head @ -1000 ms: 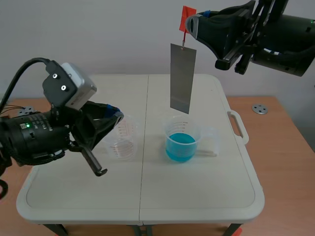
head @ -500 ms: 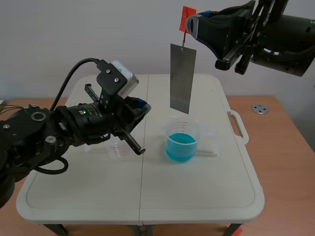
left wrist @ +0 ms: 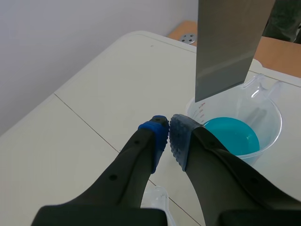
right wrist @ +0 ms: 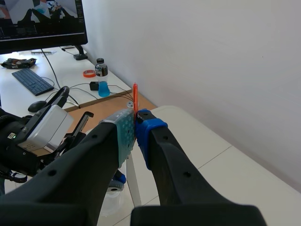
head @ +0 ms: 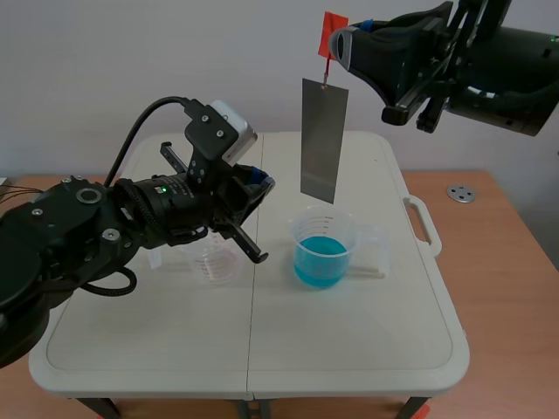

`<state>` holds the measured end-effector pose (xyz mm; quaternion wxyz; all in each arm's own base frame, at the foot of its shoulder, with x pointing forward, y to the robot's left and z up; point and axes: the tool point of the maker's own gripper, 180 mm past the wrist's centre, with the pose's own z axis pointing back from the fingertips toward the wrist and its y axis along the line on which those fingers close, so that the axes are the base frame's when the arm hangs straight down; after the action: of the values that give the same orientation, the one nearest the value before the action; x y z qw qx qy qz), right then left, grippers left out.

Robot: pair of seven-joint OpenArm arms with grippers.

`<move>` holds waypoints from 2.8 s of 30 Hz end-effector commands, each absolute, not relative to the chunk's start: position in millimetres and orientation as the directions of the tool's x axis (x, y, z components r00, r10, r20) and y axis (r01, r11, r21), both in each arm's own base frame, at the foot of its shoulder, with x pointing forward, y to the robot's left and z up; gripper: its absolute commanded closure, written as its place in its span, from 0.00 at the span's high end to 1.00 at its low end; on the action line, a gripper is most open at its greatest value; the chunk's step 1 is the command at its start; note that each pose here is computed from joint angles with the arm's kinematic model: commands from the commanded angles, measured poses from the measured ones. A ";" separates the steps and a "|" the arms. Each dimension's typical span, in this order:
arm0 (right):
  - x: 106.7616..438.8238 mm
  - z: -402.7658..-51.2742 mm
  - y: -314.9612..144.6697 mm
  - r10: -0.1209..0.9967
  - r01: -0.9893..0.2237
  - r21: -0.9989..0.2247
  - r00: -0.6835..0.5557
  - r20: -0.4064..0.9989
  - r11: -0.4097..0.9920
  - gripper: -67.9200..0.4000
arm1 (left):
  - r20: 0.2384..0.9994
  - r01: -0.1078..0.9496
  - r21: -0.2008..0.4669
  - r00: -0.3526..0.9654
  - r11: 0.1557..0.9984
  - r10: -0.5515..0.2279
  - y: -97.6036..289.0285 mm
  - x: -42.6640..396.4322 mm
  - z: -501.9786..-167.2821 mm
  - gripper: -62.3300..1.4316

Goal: Hold the metal plate by the orange handle, dip it into the blue solution, take it out and point at it, then put the plate back in the beaker on the left.
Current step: 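Raise the plate and point at it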

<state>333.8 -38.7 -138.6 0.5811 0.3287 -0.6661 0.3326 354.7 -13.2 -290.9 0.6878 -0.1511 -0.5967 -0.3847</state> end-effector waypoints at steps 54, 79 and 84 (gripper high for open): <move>330.8 -115.7 -41.0 -0.119 -0.835 -0.055 -0.143 0.983 0.547 0.02 | 0.819 0.545 0.300 0.273 0.783 -0.504 176.9 205.0 -322.3 0.13; 333.3 -83.3 -23.6 -0.150 -0.862 -0.115 -0.215 0.965 0.494 0.02 | 0.584 0.532 0.022 0.680 0.846 -0.443 193.5 28.9 -404.2 0.13; 334.0 -77.3 -13.0 -0.157 -0.869 -0.125 -0.225 0.962 0.479 0.02 | 0.555 0.550 -0.063 0.713 0.833 -0.429 171.1 2.0 -414.0 0.13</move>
<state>335.5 -12.8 -97.3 0.5265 0.3663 -0.6820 0.3514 -0.3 175.7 -417.2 0.9203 -0.1066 -0.2604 -0.2719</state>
